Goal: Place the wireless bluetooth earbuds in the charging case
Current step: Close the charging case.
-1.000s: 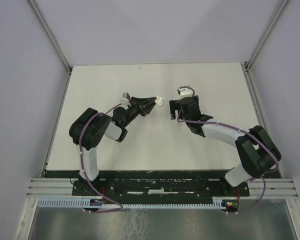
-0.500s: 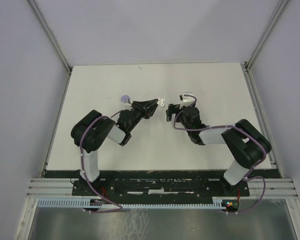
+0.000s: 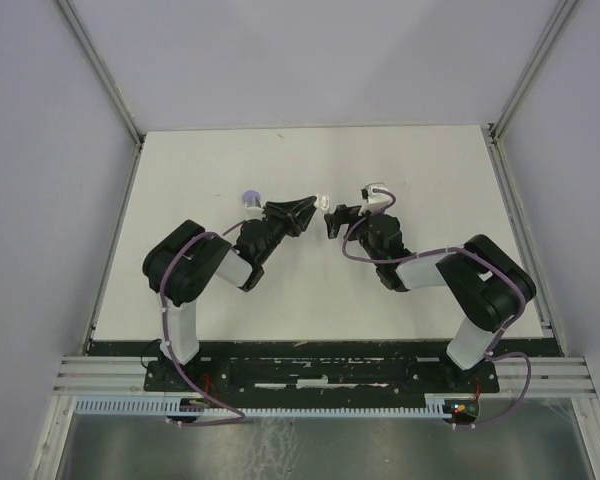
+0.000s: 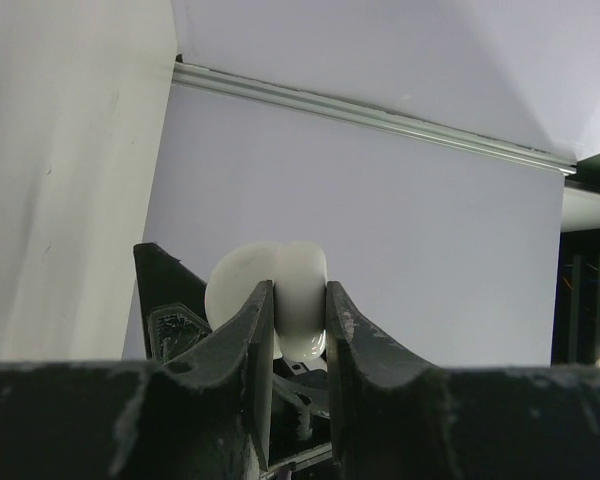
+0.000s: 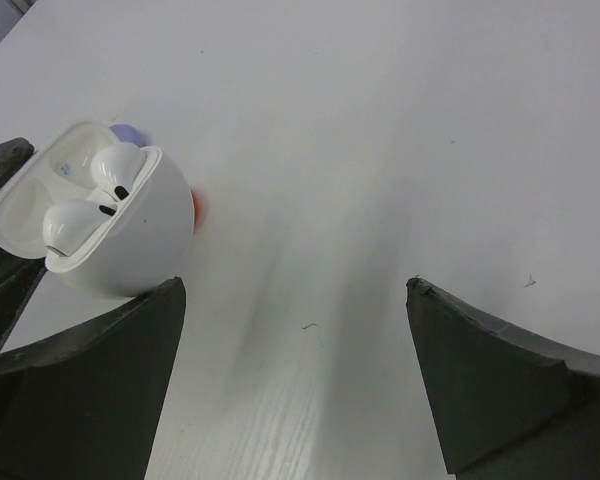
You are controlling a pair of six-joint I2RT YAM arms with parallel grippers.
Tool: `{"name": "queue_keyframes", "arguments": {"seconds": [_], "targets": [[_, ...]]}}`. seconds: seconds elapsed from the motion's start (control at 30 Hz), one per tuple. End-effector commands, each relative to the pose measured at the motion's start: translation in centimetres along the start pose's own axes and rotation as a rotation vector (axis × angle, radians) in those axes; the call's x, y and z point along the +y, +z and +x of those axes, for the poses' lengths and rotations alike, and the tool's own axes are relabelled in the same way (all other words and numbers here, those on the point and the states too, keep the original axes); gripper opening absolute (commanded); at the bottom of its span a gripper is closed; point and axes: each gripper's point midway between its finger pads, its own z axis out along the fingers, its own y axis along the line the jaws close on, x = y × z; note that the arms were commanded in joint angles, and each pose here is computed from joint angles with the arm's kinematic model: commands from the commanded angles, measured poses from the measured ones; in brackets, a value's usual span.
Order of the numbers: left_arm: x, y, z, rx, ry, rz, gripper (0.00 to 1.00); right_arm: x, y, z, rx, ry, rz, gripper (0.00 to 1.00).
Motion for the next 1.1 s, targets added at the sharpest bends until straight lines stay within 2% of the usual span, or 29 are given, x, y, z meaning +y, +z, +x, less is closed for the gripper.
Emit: {"name": "queue_keyframes", "arguments": {"seconds": [0.0, 1.07], "targets": [[-1.6, 0.8, 0.8, 0.018, -0.028, 0.053, 0.03, 1.4, 0.4, -2.1, -0.077, 0.039, -0.052, 0.99], [2.8, -0.4, 1.0, 0.036, -0.071, -0.023, 0.03, -0.7, -0.8, -3.7, -0.161, -0.007, 0.043, 1.00]]}}
